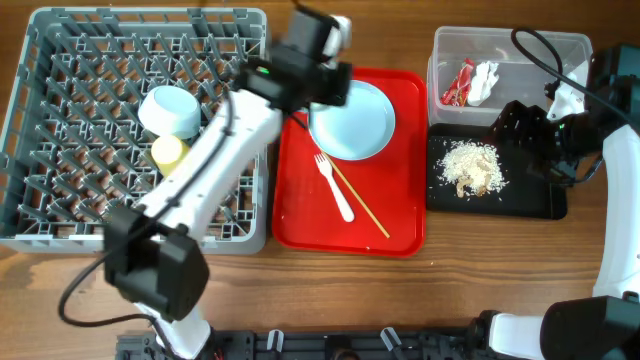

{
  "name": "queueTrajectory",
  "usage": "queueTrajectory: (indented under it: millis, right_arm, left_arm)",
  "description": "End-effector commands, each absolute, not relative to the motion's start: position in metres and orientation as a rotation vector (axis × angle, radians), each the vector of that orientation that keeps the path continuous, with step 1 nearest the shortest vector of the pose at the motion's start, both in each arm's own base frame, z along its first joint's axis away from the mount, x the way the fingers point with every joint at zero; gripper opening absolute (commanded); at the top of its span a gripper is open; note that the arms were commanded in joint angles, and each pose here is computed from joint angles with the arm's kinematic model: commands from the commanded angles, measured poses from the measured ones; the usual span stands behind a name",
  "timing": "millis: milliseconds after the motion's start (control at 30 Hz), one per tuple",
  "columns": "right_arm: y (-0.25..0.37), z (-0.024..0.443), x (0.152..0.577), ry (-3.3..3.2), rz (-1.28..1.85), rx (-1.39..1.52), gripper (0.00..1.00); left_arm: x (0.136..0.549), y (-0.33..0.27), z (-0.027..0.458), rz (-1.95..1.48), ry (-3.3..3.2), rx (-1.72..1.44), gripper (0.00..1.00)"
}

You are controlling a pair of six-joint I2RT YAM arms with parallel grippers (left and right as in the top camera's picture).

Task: Sort waste into correct bins and load items into the dishwasher rack
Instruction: 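Carry the green bowl into the back of the dish rack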

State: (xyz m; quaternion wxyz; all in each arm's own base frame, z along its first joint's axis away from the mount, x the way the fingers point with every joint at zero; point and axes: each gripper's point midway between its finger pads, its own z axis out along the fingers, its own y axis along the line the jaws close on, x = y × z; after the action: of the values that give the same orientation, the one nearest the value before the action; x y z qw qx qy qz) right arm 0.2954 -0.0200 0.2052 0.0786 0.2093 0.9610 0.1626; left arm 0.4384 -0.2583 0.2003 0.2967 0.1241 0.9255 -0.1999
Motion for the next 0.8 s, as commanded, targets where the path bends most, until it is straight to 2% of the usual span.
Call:
queueTrajectory:
  millis: [0, 167, 333, 533, 767]
  right_arm:
    - [-0.021, 0.214, 0.296, 2.851, 0.473, 0.593, 1.00]
    - [-0.021, 0.214, 0.296, 2.851, 0.473, 0.593, 1.00]
    - [-0.021, 0.214, 0.296, 2.851, 0.474, 0.594, 1.00]
    - [-0.021, 0.214, 0.296, 2.852, 0.474, 0.595, 1.00]
    - [-0.021, 0.214, 0.296, 2.852, 0.474, 0.596, 1.00]
  left_arm:
    - [0.452, -0.226, 0.227, -0.777, 2.411, 0.264, 0.04]
    - [0.472, -0.166, 0.253, -1.033, 2.305, 0.175, 0.04]
    - [0.487, -0.113, 0.258, -1.162, 2.236, 0.085, 0.04]
    - [0.499, -0.071, 0.230, -1.348, 2.216, -0.032, 0.04]
    - [0.513, -0.062, 0.208, -1.628, 2.134, -0.087, 0.04]
